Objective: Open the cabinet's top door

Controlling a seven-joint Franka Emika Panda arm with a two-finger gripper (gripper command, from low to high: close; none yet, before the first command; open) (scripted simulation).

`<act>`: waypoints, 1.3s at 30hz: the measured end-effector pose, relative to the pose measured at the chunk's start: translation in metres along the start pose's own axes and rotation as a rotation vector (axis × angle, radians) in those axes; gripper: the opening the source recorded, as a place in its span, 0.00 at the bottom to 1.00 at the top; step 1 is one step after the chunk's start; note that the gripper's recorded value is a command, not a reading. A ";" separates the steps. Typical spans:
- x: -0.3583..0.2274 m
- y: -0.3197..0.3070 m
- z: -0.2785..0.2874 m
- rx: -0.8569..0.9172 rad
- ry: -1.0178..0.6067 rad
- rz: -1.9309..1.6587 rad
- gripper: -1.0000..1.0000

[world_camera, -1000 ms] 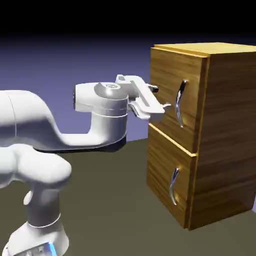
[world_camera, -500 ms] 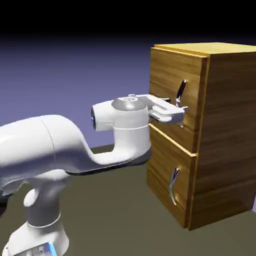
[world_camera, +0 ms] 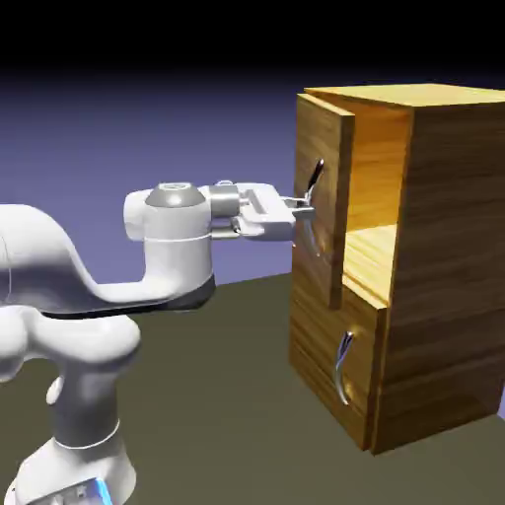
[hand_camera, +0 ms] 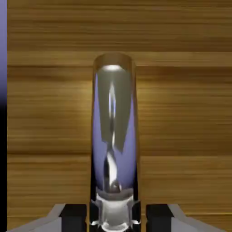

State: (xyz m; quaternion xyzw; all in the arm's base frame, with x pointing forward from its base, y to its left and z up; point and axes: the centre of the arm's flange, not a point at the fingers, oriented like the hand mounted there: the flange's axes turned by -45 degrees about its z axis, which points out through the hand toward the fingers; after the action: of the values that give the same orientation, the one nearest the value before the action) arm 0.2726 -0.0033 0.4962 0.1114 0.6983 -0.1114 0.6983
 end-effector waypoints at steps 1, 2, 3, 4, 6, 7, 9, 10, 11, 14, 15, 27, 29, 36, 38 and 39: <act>0.000 0.003 -0.006 0.021 0.000 0.000 0.00; 0.000 0.006 -0.011 0.042 0.000 0.000 0.00; 0.000 0.010 -0.016 0.063 0.000 0.000 0.00; 0.000 0.013 -0.021 0.082 0.000 0.000 0.00; 0.000 0.019 -0.031 0.121 0.000 0.000 0.00; 0.000 0.023 -0.035 0.139 0.000 0.000 0.00; 0.000 0.029 -0.044 0.175 0.000 0.000 0.00; 0.000 0.033 -0.048 0.193 0.000 0.000 0.00; 0.000 0.036 -0.052 0.211 0.000 0.000 0.00; 0.000 0.047 -0.064 0.265 0.000 0.000 0.00; 0.000 0.051 -0.068 0.283 0.000 0.000 0.00; 0.000 0.114 -0.116 0.549 0.000 0.000 0.00; 0.000 0.129 -0.124 0.606 0.000 0.000 0.00; 0.000 0.188 -0.146 0.813 0.000 0.000 0.00; 0.000 0.204 -0.150 0.870 0.000 0.000 0.00; 0.000 0.212 -0.151 0.898 0.000 0.000 0.00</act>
State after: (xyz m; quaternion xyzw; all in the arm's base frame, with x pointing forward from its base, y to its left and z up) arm 0.1948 0.2455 0.4962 0.4034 0.5808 -0.4033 0.5808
